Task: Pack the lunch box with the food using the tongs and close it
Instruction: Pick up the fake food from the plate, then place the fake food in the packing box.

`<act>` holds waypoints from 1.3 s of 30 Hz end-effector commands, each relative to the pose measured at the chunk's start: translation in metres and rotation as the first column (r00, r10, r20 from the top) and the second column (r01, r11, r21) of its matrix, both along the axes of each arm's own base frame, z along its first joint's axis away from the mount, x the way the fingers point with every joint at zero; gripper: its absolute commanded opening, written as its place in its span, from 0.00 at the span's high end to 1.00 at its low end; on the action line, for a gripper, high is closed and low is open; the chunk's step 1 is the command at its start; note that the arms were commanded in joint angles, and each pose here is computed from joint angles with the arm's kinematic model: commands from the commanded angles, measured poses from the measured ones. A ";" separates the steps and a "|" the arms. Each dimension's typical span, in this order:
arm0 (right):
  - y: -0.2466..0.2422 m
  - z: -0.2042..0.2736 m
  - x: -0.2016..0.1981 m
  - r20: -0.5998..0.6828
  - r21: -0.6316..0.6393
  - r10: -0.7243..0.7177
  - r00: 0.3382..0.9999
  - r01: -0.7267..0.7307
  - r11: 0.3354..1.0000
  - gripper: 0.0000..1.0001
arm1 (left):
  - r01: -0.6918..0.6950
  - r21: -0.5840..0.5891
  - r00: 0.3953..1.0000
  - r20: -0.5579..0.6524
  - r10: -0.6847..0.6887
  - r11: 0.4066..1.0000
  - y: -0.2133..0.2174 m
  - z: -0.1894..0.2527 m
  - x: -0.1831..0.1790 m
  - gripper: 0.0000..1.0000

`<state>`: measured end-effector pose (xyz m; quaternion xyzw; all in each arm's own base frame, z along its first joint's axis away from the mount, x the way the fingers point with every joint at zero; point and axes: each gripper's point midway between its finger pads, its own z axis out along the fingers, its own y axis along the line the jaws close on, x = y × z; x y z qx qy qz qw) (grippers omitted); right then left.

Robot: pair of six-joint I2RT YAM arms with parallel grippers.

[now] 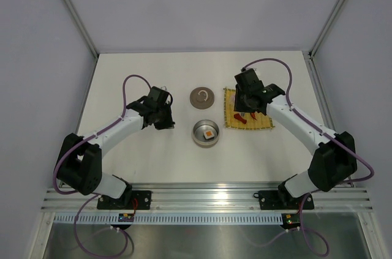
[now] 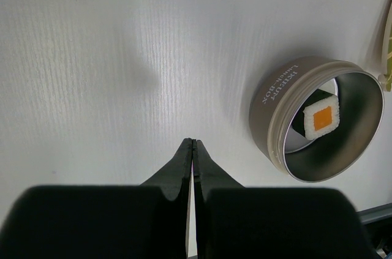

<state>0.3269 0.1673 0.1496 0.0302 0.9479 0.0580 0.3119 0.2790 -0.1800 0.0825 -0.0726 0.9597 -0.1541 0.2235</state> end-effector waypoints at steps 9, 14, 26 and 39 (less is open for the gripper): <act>0.003 0.052 -0.026 0.074 0.089 0.040 0.996 -0.046 0.995 1.00 | 0.012 -0.028 0.999 0.046 -0.010 1.000 -0.005 0.014 0.009 1.00; 0.024 0.052 -0.052 0.054 0.061 0.120 0.991 -0.123 0.990 1.00 | 0.011 -0.030 0.999 0.047 -0.009 0.999 -0.006 0.014 0.009 1.00; 0.087 0.033 -0.106 -0.027 0.106 0.338 0.941 -0.334 0.937 1.00 | 0.005 -0.039 0.999 0.047 -0.003 0.999 -0.006 0.014 0.007 1.00; 0.127 0.003 -0.117 -0.090 0.120 0.422 0.902 -0.411 0.904 1.00 | 0.004 -0.034 0.999 0.046 -0.003 0.999 -0.003 0.013 0.003 1.00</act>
